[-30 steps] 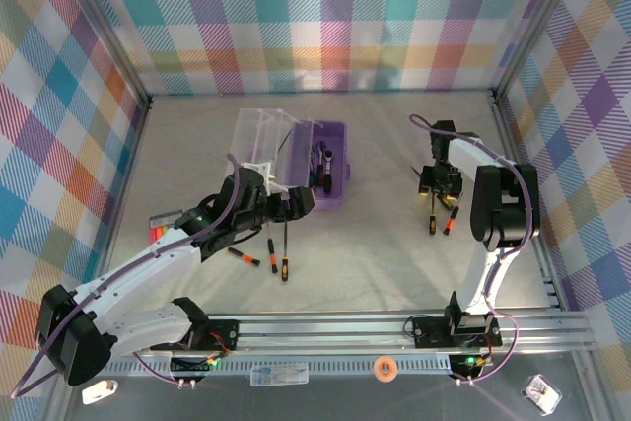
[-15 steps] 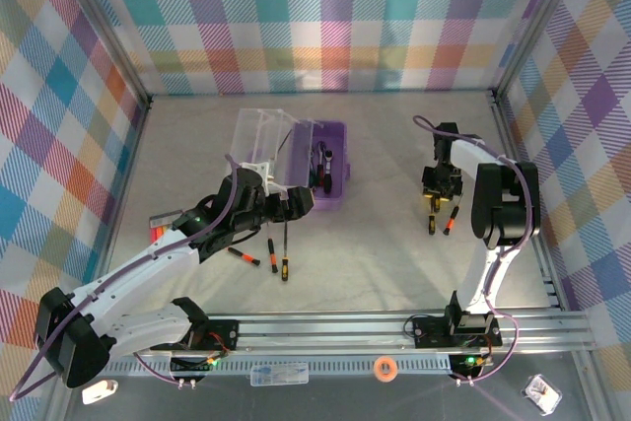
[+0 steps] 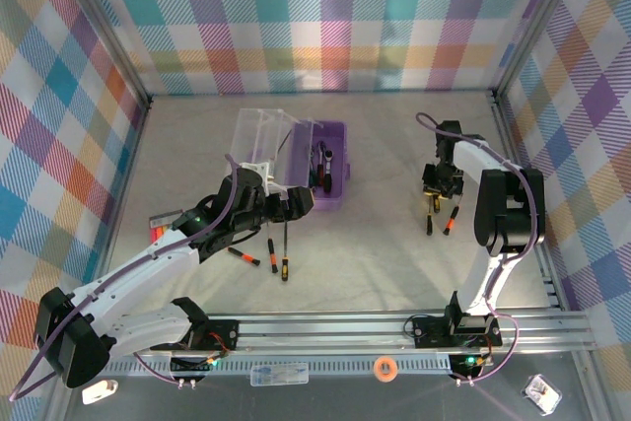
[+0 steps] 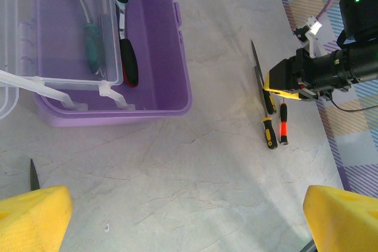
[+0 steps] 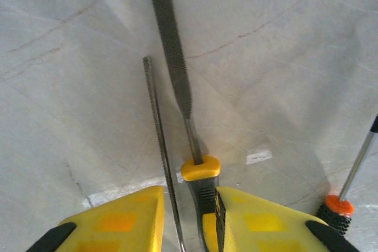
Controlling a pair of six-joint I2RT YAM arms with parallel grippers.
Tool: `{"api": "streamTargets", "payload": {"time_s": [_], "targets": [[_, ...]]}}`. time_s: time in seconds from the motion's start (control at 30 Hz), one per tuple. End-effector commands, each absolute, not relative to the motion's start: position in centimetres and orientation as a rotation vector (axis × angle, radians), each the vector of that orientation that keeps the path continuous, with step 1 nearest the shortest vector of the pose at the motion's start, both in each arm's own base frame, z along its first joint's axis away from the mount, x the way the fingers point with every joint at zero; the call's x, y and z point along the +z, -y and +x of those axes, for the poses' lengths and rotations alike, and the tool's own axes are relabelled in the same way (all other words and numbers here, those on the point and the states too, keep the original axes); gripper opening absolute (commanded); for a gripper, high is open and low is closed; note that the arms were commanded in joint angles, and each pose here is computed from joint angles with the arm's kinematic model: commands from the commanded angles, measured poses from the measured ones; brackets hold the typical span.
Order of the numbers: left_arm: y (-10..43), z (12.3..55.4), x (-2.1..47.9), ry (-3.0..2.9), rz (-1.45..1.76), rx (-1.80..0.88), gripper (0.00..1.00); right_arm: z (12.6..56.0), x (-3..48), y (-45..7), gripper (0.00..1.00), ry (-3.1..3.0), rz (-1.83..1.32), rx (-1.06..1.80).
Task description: Pack the tool kit
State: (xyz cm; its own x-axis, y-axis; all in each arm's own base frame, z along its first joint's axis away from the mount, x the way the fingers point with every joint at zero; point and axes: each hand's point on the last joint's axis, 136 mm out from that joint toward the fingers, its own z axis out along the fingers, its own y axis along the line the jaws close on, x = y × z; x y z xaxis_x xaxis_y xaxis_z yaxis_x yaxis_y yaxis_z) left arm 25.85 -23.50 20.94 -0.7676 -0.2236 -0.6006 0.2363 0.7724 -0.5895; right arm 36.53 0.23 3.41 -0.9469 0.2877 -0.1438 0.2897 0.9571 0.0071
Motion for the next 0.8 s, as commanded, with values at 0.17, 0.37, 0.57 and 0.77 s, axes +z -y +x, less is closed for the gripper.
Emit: {"api": "streamTargets", "payload": {"time_s": [0.17,0.37,0.57,0.77], "targets": [[23.8,25.4,21.7,-2.278,0.041,-0.883,1.00,35.6,3.9,0.8,0.28,-2.941,0.495,-0.087],[24.2,25.8,21.7,-2.283,0.049,-0.885,1.00,35.4,2.9,0.9,0.27,-2.979,0.509,-0.075],[24.3,25.9,21.7,-2.283,0.058,-0.882,1.00,35.7,2.1,0.2,0.34,-3.010,0.495,-0.007],[24.2,25.8,21.8,-2.283,0.058,-0.878,1.00,35.8,1.6,0.0,0.29,-3.018,0.502,0.016]]}}
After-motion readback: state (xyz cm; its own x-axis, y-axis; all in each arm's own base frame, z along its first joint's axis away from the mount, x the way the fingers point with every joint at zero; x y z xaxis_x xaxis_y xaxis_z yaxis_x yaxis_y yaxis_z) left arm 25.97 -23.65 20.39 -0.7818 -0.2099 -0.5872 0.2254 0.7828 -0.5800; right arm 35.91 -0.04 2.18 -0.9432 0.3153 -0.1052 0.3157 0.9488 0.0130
